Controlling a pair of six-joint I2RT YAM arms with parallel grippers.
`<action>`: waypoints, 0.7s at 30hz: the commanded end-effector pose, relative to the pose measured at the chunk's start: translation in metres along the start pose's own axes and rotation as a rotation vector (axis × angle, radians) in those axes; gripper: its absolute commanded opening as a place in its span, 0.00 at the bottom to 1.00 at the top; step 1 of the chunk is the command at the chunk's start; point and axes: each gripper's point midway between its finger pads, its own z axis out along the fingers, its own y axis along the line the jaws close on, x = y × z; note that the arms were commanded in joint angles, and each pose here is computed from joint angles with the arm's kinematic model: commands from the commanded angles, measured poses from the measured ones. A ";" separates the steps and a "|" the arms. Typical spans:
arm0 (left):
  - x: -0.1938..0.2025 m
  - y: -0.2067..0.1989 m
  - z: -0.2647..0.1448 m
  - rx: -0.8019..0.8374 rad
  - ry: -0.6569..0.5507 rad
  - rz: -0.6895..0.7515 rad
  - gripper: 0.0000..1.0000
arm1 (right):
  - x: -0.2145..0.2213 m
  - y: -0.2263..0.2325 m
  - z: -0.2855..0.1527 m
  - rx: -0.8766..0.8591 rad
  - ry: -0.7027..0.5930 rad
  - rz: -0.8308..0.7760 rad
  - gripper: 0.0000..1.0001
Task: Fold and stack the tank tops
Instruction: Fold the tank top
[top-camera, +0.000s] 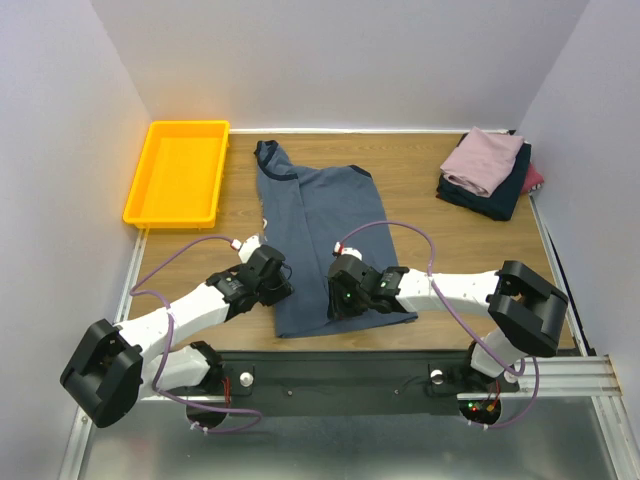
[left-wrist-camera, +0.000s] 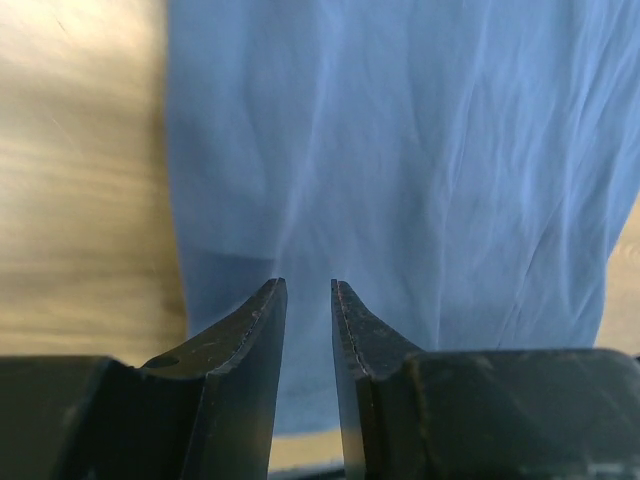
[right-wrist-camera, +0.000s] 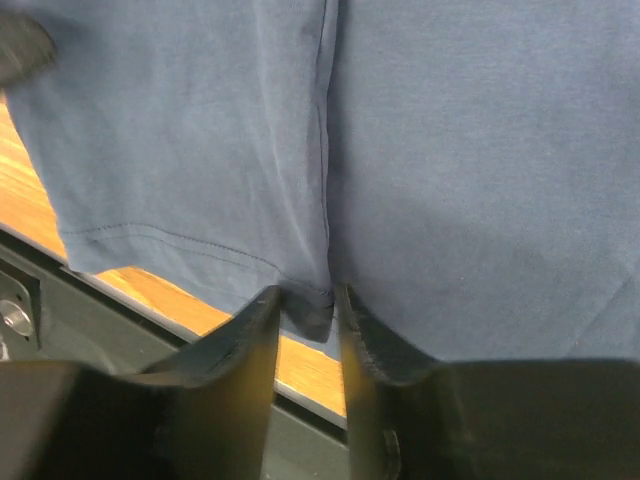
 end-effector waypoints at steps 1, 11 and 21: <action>0.015 0.006 -0.006 -0.035 0.044 -0.011 0.36 | 0.001 0.008 0.003 -0.032 -0.013 0.006 0.29; 0.003 -0.019 -0.017 -0.014 0.038 0.056 0.12 | 0.005 0.033 -0.017 -0.131 0.004 -0.015 0.11; 0.016 -0.024 -0.008 -0.008 0.114 0.084 0.00 | 0.027 0.022 -0.012 -0.113 0.064 -0.007 0.11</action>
